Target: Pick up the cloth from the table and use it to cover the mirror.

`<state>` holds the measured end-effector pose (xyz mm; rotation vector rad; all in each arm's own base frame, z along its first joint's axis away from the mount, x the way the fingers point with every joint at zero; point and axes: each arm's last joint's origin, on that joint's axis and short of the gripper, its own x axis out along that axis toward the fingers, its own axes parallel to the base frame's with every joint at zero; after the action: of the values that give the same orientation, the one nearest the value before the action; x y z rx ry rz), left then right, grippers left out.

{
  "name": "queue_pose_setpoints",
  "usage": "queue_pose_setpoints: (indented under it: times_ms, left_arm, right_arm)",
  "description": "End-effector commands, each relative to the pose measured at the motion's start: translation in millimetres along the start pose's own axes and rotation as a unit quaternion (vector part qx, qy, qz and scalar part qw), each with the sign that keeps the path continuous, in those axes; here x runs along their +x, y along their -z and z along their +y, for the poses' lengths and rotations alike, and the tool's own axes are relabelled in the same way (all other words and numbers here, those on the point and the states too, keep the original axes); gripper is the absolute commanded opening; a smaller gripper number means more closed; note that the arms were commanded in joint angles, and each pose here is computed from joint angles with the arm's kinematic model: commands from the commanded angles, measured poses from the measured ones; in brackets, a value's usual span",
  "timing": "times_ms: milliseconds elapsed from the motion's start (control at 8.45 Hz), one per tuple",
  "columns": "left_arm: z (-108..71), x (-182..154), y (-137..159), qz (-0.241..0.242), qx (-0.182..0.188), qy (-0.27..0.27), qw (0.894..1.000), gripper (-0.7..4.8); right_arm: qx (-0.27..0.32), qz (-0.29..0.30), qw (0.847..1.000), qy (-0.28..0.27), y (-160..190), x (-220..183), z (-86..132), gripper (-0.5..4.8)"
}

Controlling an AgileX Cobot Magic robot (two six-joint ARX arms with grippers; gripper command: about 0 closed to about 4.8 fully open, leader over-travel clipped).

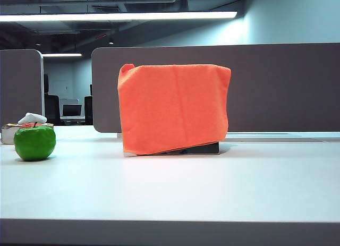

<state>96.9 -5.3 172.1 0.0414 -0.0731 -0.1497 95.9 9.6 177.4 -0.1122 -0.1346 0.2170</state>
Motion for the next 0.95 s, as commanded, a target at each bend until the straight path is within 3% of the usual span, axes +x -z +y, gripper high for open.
queue_pose_setpoints:
  times_ms: [118, 237, 355, 946]
  left_arm:
    - [-0.5, -0.2, -2.9, -0.013, -0.026, 0.01, 1.0, -0.05]
    - [0.2, -0.2, -3.4, -0.015, -0.048, -0.002, 0.999, -0.05]
    - [0.2, -0.2, -3.8, -0.017, -0.048, -0.002, 0.999, -0.05]
    - [0.3, -0.3, -3.9, -0.018, -0.042, -0.003, 0.999, -0.05]
  right_arm:
    - [0.03, -0.063, 0.997, 0.031, -11.4, -0.8, -2.5, -0.01]
    - [0.071, -0.049, 0.99, 0.108, -8.5, -1.2, -6.9, -0.01]
    - [0.045, -0.04, 0.992, 0.108, -7.2, -1.1, -6.8, -0.01]
    - [0.045, -0.04, 0.992, 0.108, -7.2, -1.0, -6.7, -0.01]
